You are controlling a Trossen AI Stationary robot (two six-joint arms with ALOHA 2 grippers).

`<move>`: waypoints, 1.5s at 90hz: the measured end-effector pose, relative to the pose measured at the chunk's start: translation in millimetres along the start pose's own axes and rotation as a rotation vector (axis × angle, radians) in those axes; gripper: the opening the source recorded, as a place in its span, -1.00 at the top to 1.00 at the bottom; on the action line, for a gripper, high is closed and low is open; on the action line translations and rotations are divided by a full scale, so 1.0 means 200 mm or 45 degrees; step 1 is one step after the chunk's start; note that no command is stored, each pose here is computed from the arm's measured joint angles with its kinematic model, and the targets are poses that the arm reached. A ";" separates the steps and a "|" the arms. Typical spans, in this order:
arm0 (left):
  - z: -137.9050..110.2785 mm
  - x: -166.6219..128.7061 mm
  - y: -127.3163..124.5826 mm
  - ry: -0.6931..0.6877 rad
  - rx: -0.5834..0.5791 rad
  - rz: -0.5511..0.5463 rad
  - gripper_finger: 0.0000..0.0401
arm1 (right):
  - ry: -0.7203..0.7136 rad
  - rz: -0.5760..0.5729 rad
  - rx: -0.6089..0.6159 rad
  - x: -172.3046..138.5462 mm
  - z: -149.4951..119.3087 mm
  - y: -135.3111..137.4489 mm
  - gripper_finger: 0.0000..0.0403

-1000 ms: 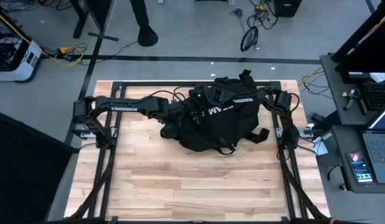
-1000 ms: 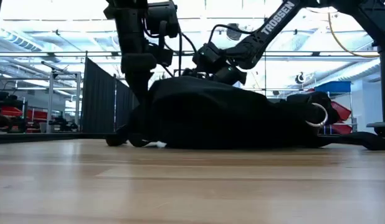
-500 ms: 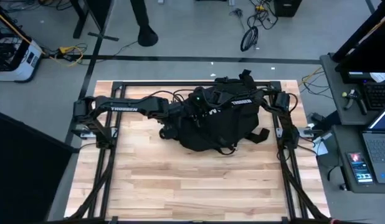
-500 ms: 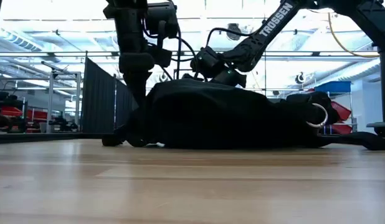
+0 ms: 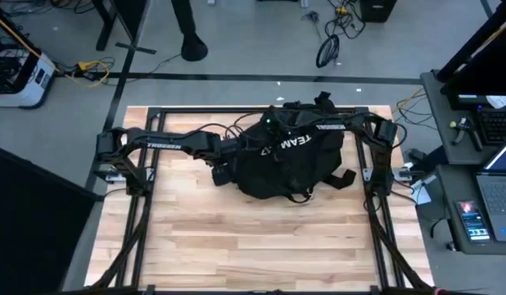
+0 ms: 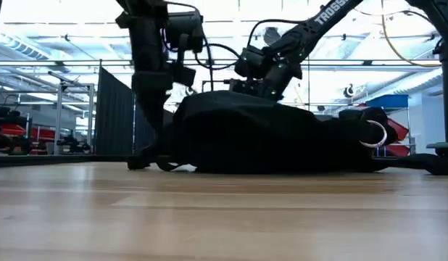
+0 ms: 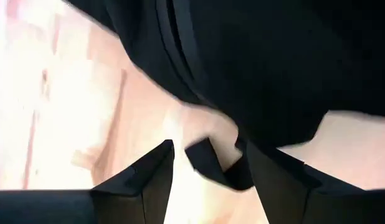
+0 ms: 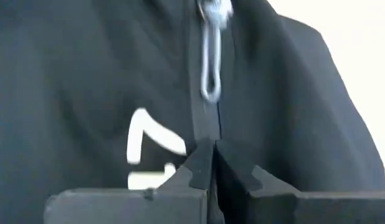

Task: Unpack backpack
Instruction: Open the black backpack

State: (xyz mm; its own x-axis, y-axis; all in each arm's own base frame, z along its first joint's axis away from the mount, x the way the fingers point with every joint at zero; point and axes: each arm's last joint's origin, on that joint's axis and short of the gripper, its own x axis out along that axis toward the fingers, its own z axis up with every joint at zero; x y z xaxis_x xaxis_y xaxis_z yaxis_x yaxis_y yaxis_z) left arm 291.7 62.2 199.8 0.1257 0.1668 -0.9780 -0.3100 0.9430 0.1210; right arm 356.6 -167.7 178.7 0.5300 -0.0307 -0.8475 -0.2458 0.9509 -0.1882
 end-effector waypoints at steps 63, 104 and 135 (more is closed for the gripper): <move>0.06 -0.06 0.40 -0.309 -0.079 -0.058 0.07 | -0.003 -0.005 0.136 -0.03 0.00 -0.01 1.00; 0.08 0.03 0.53 -0.507 -0.110 -0.537 0.07 | -0.011 -0.009 0.255 -0.03 0.00 -0.01 1.00; 0.12 0.24 0.49 -0.372 -0.075 -0.634 0.07 | -0.014 -0.006 0.327 -0.03 0.01 0.00 1.00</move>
State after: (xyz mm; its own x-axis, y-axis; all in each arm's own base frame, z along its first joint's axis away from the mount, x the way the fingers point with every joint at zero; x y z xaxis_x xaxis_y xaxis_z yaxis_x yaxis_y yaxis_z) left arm 289.6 169.0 167.7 0.5222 -0.2124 -0.8259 -0.1974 0.9121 -0.3594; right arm 355.1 -167.7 183.9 0.5397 -0.0336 -0.8412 -0.0295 0.9978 -0.0588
